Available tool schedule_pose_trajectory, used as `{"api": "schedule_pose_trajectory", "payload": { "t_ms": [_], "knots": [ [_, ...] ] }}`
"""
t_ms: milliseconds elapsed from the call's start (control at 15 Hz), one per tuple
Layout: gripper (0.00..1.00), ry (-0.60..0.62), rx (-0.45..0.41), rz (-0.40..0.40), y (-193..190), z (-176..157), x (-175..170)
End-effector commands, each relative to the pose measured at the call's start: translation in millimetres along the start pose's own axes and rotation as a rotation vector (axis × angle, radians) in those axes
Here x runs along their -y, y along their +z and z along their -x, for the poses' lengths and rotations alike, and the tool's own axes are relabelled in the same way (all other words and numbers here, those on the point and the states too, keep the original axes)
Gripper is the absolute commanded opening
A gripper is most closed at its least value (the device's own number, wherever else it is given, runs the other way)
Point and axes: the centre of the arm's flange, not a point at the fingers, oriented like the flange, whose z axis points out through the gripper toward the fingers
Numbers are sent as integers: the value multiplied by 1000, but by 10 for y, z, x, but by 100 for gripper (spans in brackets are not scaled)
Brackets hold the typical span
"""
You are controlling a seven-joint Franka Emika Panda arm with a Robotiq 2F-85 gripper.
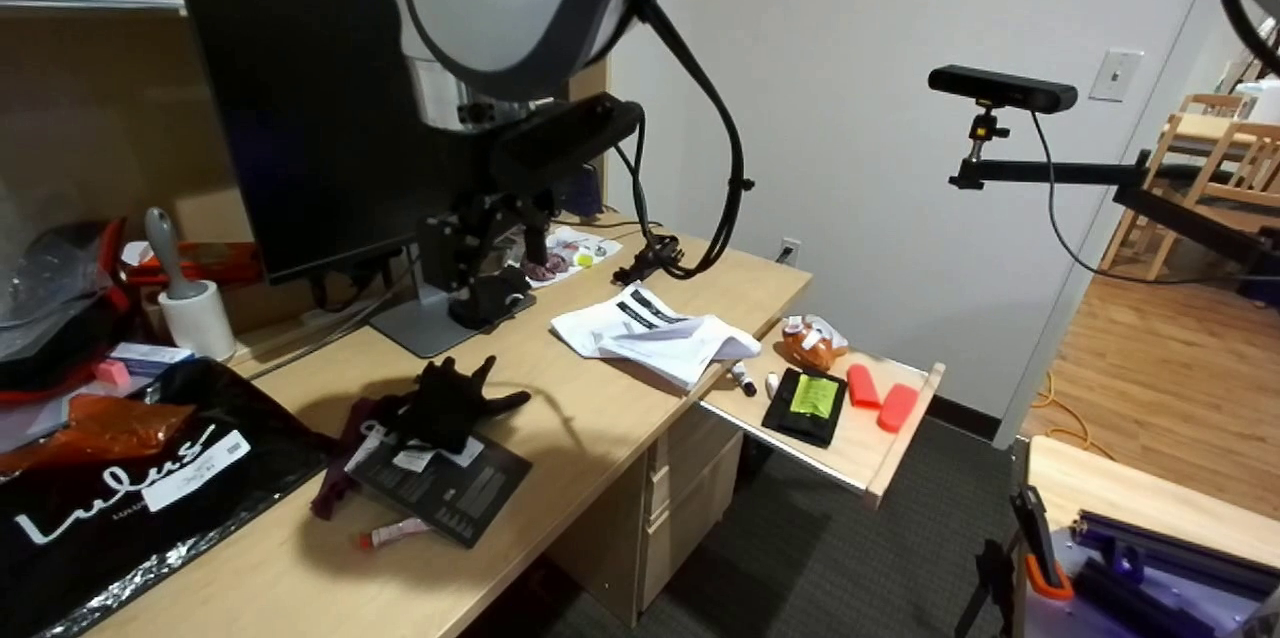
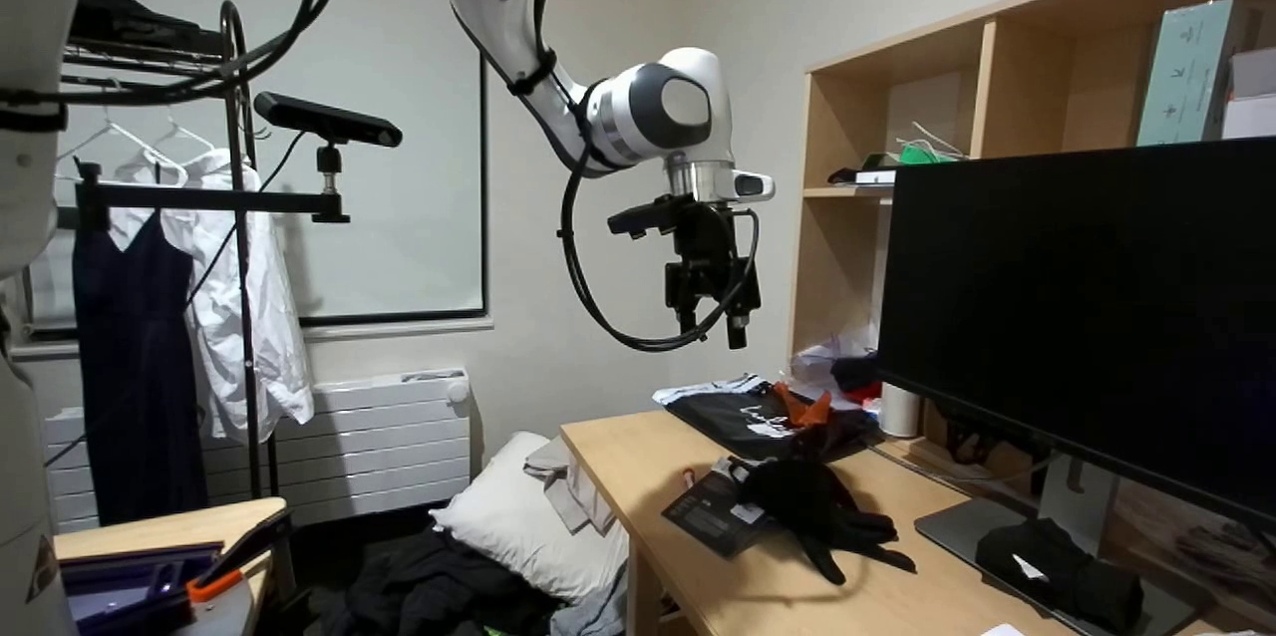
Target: Move the black gloves to the right then move the white object to the right then move the purple cloth to the right
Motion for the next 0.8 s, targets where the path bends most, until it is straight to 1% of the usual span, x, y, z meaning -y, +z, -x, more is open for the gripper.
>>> {"api": "schedule_pose_trajectory", "payload": {
  "t_ms": [0,67,133,200,467,733],
  "knots": [
    [100,0,-1,0,-6,1,1],
    [100,0,-1,0,-9,1,-1],
    [100,20,42,-3,68,-112,54],
    [100,17,94,-22,156,-239,100],
    [100,112,186,-31,583,-638,220],
    [100,238,197,-13,1110,-965,293]
  ]
}}
